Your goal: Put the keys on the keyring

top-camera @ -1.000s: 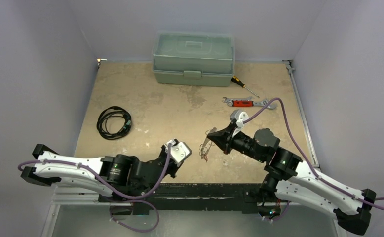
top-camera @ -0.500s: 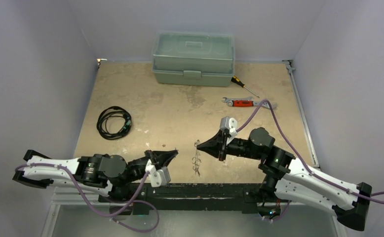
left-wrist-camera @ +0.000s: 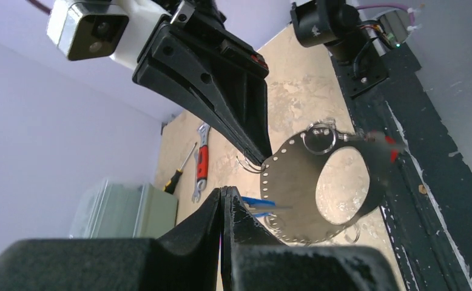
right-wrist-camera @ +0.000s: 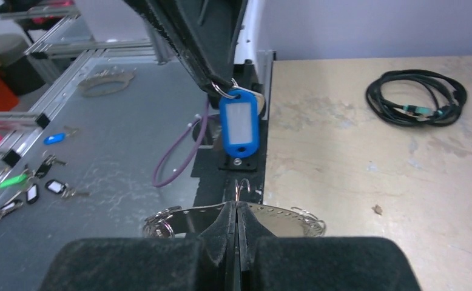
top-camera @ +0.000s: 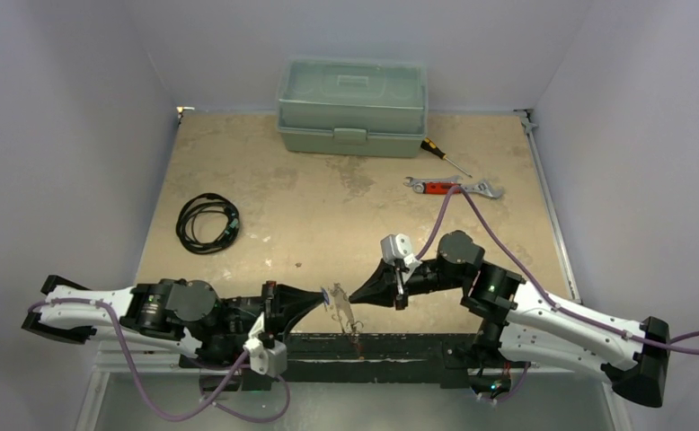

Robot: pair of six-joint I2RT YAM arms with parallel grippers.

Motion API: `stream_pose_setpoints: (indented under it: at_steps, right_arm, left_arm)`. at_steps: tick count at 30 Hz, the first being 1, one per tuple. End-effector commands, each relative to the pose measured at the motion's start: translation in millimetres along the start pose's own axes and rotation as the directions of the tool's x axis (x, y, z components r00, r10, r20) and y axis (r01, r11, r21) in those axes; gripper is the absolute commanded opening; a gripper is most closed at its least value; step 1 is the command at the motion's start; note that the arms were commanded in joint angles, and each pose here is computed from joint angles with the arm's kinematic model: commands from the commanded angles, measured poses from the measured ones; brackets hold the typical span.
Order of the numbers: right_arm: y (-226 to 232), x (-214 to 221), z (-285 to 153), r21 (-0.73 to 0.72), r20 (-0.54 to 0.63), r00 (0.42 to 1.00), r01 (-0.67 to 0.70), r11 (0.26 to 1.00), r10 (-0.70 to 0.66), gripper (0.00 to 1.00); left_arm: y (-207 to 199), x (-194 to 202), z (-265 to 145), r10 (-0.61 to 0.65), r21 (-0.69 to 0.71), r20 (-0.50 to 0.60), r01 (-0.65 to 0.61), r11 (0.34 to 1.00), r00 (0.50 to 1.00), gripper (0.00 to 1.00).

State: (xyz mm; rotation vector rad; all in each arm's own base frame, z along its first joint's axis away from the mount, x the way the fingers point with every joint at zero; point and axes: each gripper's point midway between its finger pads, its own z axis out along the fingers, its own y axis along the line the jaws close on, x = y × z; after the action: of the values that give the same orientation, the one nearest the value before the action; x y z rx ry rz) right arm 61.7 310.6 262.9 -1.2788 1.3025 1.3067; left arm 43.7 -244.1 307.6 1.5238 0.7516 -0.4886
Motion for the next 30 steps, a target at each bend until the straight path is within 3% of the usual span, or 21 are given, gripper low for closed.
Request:
stream_pose_setpoints:
  at_steps: [1, 8, 30]
  right_arm:
    - [26.7, -34.0, 3.3, -0.129, 0.061, 0.994, 0.097, 0.987, -0.089, 0.0]
    - [35.9, -35.9, 11.5, -0.178, 0.042, 0.991, 0.135, 0.975, -0.129, 0.0]
    - [50.6, -39.4, 35.3, -0.26, 0.009, 0.984, 0.176, 0.949, -0.18, 0.0]
  left_arm:
    - [-3.7, -19.5, -5.3, 0.061, 0.053, 0.103, -0.067, 0.996, 0.993, 0.0]
    - [-5.6, -29.8, -7.7, 0.055, 0.057, 0.169, -0.066, 0.996, 0.984, 0.0]
    - [-26.3, -32.6, 2.2, 0.014, 0.122, 0.21, -0.04, 0.992, 0.978, 0.0]
